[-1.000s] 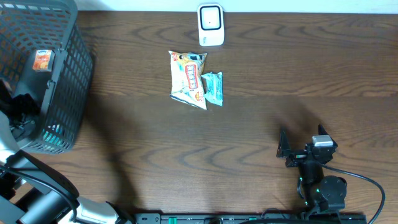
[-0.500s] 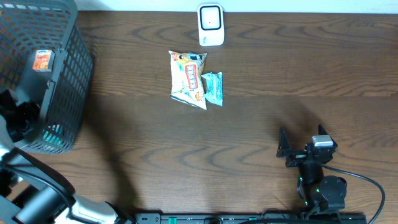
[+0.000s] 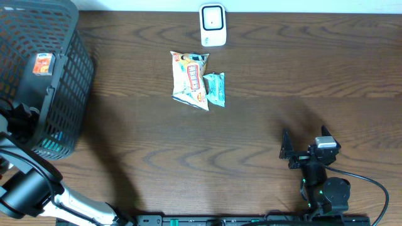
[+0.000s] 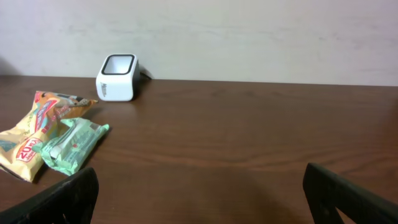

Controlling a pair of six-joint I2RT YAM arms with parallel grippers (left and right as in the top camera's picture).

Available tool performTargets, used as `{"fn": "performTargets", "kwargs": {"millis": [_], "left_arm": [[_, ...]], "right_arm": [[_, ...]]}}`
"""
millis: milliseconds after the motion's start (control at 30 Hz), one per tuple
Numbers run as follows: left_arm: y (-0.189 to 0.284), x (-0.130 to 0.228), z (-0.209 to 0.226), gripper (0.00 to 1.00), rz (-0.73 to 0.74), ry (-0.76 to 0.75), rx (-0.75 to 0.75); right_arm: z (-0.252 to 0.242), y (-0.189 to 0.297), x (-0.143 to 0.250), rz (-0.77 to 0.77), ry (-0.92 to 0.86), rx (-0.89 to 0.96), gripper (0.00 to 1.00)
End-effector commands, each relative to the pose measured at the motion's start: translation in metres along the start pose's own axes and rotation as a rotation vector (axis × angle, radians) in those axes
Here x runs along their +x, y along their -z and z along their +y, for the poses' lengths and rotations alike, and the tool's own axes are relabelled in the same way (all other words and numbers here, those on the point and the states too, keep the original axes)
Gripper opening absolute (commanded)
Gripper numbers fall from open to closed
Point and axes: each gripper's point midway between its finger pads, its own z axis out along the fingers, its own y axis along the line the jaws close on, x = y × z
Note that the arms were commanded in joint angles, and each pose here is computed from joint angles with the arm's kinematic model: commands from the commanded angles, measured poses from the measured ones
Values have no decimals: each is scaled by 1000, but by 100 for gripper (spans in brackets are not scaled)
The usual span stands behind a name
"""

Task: Scan the item barcode
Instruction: 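Reach into the basket and grasp the small white-green tissue pack, then carry the tissue pack to the scanner and release it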

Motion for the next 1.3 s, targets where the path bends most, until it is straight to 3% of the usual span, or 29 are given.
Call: {"fn": "performTargets", "kwargs": {"millis": [0, 67, 133, 233, 300, 333, 467, 533, 667, 800, 967, 1067, 1167, 1267], "left_arm": [[-4, 11, 1, 66, 49, 12, -1], [-4, 14, 1, 62, 61, 14, 1], [-4, 15, 1, 39, 64, 15, 1], [-4, 12, 1, 24, 52, 25, -2], [-3, 8, 1, 19, 40, 46, -3], [-1, 6, 1, 9, 31, 47, -4], [26, -17, -1, 8, -55, 140, -7], [58, -37, -17, 7, -148, 163, 64], [153, -75, -66, 7, -417, 161, 293], [244, -85, -90, 7, -670, 207, 412], [343, -58, -124, 7, -882, 308, 598], [382, -32, -164, 7, -939, 260, 710], [382, 6, -239, 7, -848, 88, 816], [352, 42, -315, 7, -681, -71, 881]], "right_arm": [[-3, 0, 1, 1, 0, 13, 99], [-3, 0, 1, 1, 0, 13, 99], [-3, 0, 1, 1, 0, 13, 99], [-3, 0, 1, 1, 0, 13, 99], [-3, 0, 1, 1, 0, 13, 99], [-3, 0, 1, 1, 0, 13, 99], [-3, 0, 1, 1, 0, 13, 99], [-3, 0, 1, 1, 0, 13, 99], [-3, 0, 1, 1, 0, 13, 99], [-3, 0, 1, 1, 0, 13, 99], [-3, 0, 1, 1, 0, 13, 99], [-3, 0, 1, 1, 0, 13, 99], [-3, 0, 1, 1, 0, 13, 99], [-3, 0, 1, 1, 0, 13, 99]]}}
